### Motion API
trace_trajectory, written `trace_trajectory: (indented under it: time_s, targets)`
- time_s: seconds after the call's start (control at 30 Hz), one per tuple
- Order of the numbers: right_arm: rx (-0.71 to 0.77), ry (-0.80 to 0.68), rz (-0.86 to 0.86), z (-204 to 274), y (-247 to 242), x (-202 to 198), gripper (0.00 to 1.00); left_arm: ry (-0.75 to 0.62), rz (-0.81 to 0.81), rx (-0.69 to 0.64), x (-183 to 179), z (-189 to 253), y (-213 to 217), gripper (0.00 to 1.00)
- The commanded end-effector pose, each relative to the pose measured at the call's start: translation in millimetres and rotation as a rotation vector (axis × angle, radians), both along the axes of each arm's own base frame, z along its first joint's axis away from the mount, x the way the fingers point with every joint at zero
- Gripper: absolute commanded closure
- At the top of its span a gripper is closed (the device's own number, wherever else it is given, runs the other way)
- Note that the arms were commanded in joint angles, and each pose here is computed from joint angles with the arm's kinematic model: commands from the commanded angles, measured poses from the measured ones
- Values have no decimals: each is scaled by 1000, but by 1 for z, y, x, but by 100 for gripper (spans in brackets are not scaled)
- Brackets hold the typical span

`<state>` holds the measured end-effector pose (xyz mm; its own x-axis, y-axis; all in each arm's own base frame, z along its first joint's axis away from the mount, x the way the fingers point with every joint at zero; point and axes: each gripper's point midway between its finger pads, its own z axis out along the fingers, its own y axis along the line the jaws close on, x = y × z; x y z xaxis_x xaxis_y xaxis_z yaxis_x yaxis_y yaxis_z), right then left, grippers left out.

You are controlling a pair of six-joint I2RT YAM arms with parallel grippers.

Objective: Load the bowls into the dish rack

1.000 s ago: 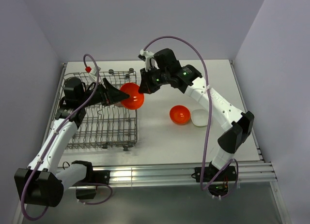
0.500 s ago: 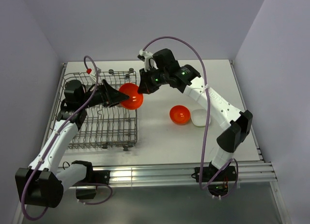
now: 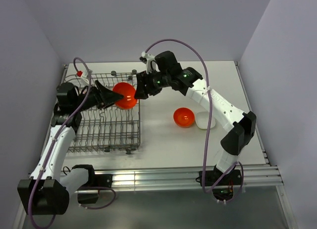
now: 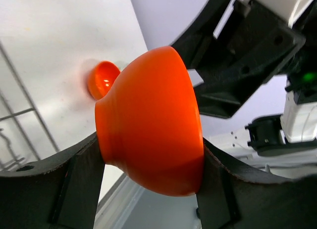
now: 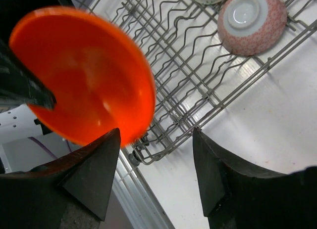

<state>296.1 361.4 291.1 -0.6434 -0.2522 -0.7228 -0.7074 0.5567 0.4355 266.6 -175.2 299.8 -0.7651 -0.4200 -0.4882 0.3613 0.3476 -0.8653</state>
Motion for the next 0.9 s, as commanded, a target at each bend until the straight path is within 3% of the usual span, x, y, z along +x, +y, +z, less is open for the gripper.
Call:
trace_trajectory:
  time_s: [0.0,0.1,0.3,0.53,0.87]
  targets:
    - [85,-8,3,20,0,-5,32,-58,56,35,8,16,22,100]
    - [114,20,-23,18,-6,-5,31,-20,109,71,18,7,42,100]
    - [109,194,-32,-47,-7,-20,34,11,249,194,35,-4,88,100]
    - [45,419,-76,-117,4,-18,37,60,410,444,45,-24,144,100]
    - [26,577,-100,-157,16,-16,44,57,516,762,36,-36,195,100]
